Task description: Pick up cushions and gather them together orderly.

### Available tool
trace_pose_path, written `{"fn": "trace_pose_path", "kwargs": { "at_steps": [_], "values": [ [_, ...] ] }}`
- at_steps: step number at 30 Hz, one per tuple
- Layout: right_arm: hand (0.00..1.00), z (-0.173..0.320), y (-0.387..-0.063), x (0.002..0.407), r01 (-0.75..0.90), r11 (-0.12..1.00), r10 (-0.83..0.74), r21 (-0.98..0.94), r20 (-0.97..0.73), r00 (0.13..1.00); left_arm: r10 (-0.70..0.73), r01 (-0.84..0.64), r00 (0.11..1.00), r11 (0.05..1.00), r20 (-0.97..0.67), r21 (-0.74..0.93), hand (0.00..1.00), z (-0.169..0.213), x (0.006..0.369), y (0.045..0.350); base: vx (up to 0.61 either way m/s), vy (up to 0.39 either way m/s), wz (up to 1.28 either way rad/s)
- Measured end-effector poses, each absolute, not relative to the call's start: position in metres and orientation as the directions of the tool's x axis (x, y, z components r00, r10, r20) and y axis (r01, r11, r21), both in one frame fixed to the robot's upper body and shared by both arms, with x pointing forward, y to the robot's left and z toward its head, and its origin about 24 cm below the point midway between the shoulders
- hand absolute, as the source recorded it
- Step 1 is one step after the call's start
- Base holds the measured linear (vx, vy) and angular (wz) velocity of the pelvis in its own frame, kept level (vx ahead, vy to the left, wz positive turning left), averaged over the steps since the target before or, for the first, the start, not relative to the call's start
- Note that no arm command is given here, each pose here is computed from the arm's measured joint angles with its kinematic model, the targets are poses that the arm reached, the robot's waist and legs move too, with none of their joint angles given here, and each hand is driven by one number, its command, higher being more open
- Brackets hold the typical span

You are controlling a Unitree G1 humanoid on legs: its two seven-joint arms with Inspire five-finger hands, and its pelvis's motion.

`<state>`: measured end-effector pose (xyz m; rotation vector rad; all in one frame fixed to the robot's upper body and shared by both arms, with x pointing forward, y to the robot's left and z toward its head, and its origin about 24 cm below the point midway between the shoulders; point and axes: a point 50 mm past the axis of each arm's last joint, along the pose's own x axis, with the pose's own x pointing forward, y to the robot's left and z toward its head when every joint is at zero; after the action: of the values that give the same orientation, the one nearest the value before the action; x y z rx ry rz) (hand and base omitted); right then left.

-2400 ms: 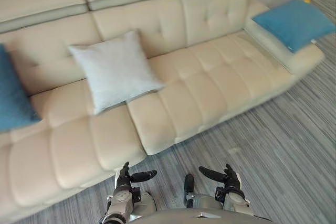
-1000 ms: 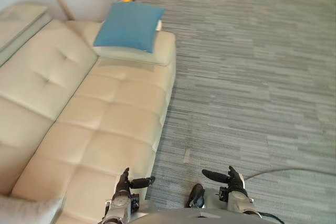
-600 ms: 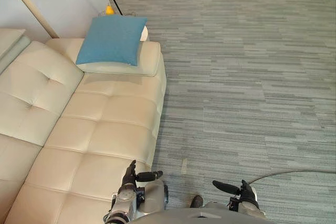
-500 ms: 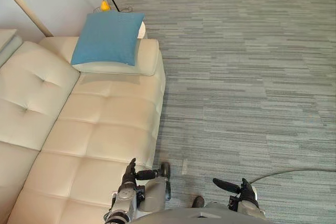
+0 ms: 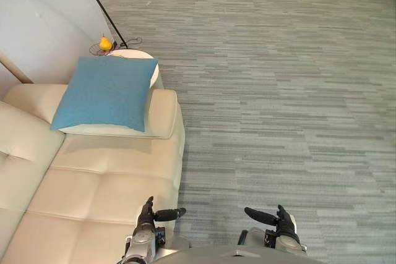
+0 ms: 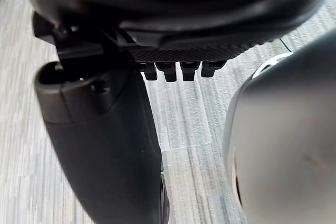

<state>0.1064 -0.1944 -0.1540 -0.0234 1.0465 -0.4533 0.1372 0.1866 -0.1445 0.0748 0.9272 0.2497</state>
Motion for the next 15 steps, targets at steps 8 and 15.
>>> {"fn": "trace_pose_path", "kwargs": {
  "at_steps": [8, 15],
  "values": [
    [1.0, -0.153, -0.196, 0.113, 0.355, 0.908, -0.369, -0.221, -0.821, 0.435, 0.257, -0.154, 0.53, 0.966, -0.808, 0.207, 1.0, -0.15, 0.121, 0.193, 0.45, -0.129, 0.41],
    [1.0, -0.152, -0.208, 0.112, 0.328, 0.908, -0.389, -0.26, -0.813, 0.433, 0.237, -0.186, 0.528, 0.969, -0.816, 0.161, 1.0, -0.152, 0.122, 0.181, 0.33, -0.243, 0.35]
  ]
}}
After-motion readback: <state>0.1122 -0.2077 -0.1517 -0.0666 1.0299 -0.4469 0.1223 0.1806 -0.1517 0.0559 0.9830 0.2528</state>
